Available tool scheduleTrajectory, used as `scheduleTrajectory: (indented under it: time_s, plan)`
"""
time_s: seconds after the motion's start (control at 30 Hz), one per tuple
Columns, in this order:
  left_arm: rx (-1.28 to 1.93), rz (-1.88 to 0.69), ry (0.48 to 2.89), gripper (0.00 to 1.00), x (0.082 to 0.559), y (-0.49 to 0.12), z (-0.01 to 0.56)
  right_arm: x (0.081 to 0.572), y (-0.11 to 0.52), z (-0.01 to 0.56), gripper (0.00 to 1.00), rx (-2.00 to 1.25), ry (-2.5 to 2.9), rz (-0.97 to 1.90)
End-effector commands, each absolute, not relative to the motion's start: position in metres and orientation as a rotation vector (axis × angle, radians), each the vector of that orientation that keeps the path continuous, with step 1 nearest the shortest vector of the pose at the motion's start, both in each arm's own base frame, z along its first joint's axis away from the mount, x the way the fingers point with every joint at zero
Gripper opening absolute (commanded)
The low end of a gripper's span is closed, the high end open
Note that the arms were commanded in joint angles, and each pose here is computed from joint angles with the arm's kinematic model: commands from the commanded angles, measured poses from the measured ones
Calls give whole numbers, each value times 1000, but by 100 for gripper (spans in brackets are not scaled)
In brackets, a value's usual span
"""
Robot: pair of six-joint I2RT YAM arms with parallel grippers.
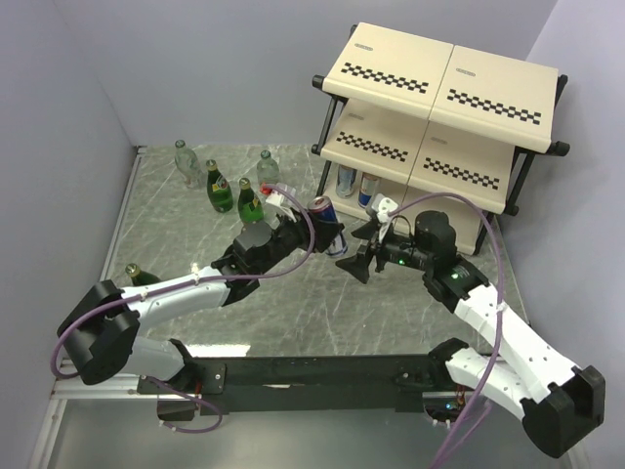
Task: Place and organize the beverage onto the shelf
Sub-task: Place the drink on the shelf.
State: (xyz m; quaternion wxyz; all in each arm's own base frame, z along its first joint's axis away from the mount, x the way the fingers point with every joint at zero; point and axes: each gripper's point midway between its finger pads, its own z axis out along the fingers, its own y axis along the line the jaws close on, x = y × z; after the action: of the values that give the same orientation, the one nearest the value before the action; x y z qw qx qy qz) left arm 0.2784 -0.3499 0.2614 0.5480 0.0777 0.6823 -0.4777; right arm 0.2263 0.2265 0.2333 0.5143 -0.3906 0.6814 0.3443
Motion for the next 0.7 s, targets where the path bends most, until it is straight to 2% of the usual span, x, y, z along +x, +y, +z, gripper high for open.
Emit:
scheduleTrajectory:
  time_s: [0.0,0.23,0.53,0.63,0.67]
  plan:
    - [86,-1279,1386,0,279,-350,341,237,242,275,93,-862,1520,823]
    - [58,-1345,1352,0,277,-353,353,260,243,272,92,-772,1577,727]
    - [55,-1374,1357,0,276,-356,352,264,258,265,87,-800,1621,733]
    - [61,-1376,1359,0,276,-358,352,266,261,260,82,-806,1641,724]
    - [62,-1376,1357,0,275,-358,353,266,261,260,76,-808,1645,720]
